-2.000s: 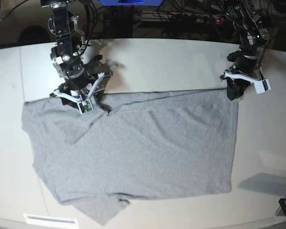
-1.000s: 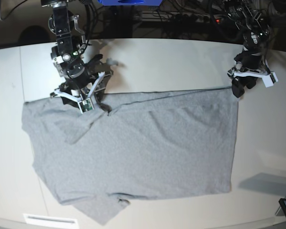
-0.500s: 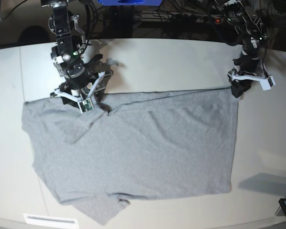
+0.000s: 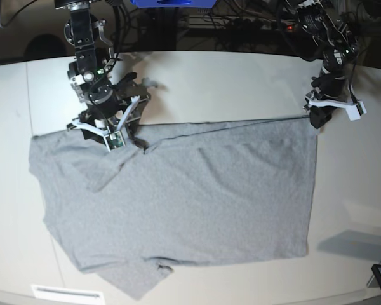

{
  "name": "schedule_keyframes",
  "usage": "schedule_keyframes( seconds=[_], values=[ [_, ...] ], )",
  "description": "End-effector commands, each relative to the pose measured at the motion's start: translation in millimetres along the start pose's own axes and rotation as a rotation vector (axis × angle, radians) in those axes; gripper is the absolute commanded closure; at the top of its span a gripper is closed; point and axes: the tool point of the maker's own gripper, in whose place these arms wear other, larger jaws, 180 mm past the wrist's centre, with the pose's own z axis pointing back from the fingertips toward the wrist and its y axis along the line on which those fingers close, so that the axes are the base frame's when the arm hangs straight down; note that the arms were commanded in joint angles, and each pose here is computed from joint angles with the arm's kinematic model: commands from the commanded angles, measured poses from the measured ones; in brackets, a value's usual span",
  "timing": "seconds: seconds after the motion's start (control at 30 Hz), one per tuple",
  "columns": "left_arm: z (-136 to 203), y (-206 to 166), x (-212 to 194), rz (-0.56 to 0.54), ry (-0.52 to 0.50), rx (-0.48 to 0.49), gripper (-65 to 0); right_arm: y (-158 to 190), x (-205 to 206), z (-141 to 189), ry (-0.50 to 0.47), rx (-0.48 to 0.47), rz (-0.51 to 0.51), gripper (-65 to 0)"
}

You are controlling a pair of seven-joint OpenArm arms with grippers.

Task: Fold the T-shirt properly
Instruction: 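Close the left gripper on the shoulder corner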

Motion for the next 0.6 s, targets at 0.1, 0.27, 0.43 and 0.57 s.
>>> schedule_keyframes(
  seconds=[0.1,0.27,0.43,0.57],
  values=[
    [-0.1,-6.0,17.2,-0.013,-0.052,-0.021,-6.2,-5.5,15.7,1.2,-0.053,-0.016,-0.006,-34.4],
    [-3.3,-8.1,20.2,-0.009,-0.06,-0.025,0.0,-5.5,15.7,1.2,-0.053,-0.016,-0.006,-34.4],
    [-8.6,-11.9,25.7,0.002,-0.073,-0.033,0.0,-5.5,15.7,1.2,-0.053,-0.016,-0.006,-34.4],
    [-15.2,-10.2,27.2,0.029,-0.077,-0.027,0.0,-5.2,15.0,1.4,-0.052,-0.015,-0.006,-34.4]
  ],
)
